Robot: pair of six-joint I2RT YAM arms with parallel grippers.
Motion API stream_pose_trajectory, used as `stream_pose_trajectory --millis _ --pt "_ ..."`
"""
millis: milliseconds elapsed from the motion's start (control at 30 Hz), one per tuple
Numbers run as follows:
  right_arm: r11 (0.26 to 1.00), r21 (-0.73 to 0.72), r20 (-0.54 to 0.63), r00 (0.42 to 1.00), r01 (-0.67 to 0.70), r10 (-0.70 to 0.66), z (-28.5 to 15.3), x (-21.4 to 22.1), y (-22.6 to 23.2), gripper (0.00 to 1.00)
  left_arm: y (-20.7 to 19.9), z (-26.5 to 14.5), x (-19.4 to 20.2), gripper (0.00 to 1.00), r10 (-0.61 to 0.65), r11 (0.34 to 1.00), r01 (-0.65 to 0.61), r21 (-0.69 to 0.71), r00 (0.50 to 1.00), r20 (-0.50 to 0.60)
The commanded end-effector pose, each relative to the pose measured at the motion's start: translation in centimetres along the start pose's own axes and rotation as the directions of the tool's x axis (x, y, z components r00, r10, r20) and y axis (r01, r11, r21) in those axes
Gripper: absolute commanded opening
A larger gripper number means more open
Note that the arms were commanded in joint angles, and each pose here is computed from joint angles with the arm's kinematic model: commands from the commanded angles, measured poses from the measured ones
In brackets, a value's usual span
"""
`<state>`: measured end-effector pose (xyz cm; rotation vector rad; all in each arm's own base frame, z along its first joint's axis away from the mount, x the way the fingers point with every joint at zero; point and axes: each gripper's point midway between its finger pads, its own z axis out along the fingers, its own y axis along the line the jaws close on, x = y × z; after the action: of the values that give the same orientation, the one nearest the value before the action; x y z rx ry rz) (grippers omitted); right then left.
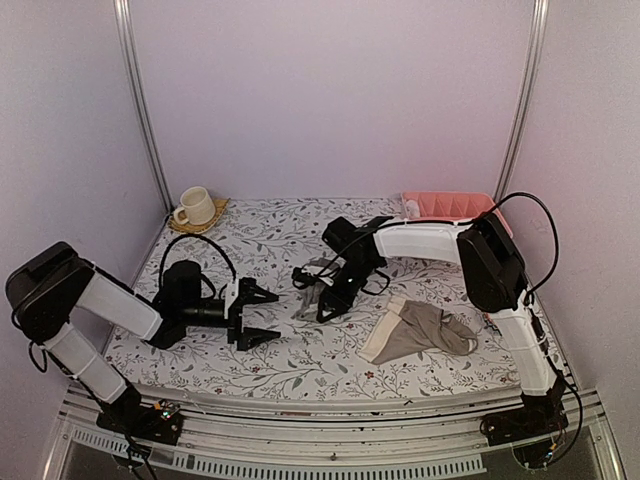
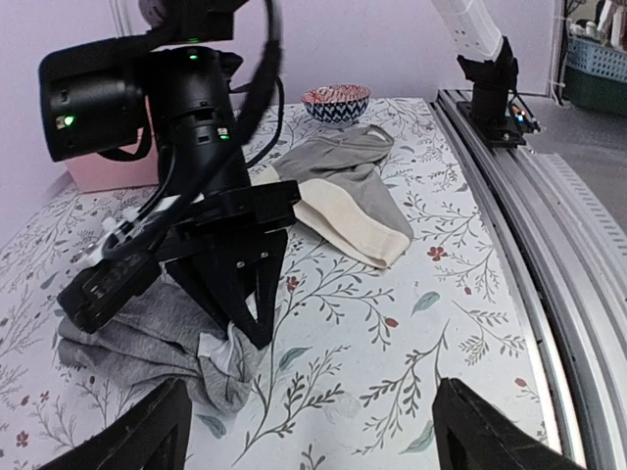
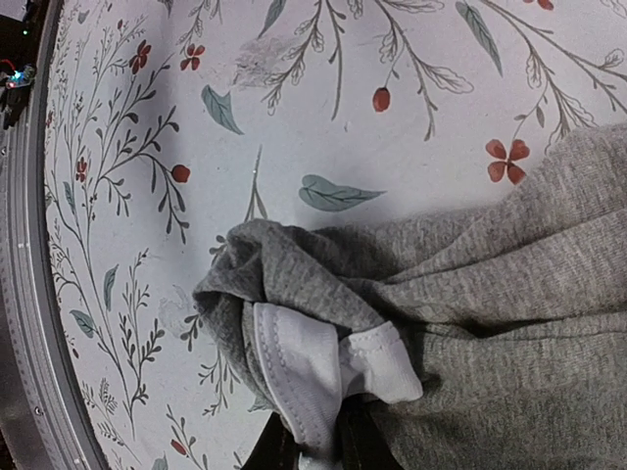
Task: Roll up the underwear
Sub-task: Roll the underwear at the center of the board.
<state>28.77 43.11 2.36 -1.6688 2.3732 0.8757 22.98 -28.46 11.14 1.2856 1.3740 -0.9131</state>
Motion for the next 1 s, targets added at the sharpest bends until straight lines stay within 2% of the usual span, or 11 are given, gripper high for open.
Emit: stream_pose_trajectory --millis 0,200,433,533,633,733,967 --pt "0.997 -0.067 -0.064 0.997 -0.048 0.044 1.4 1.9 0.7 0.12 -0.8 1.3 0.4 0.86 0.264 0.961 -0.267 -0.075 0.963 -0.047" --pt "0.995 -0.074 -0.066 0.996 -0.060 0.055 1.2 2.1 0.9 0.13 -0.7 3.7 2.4 0.84 0.458 0.856 -0.490 -0.165 0.867 -0.199" --pt "0.991 -0.108 -0.083 0.994 -0.080 0.071 1.2 3.0 2.0 0.12 -1.5 5.4 5.9 0.80 0.601 0.705 -0.690 -0.164 0.704 -0.379" --pt "0.988 -0.128 -0.106 0.992 -0.087 0.074 1.6 4.0 3.3 0.12 -2.1 5.4 5.9 0.80 0.654 0.640 -0.749 -0.173 0.649 -0.388" --pt "0.986 -0.151 -0.104 0.993 -0.066 0.051 1.1 4.1 5.5 0.12 -3.1 5.4 7.1 0.80 0.692 0.604 -0.784 -0.141 0.604 -0.396" --pt "0.982 -0.177 -0.105 0.993 -0.065 0.047 1.0 4.6 7.1 0.12 -4.4 5.6 7.7 0.80 0.727 0.585 -0.806 -0.095 0.573 -0.378" --pt "0.984 -0.153 -0.122 0.990 -0.088 0.069 0.3 5.4 7.5 0.12 -6.3 5.2 9.3 0.75 0.784 0.543 -0.840 0.023 0.497 -0.372"
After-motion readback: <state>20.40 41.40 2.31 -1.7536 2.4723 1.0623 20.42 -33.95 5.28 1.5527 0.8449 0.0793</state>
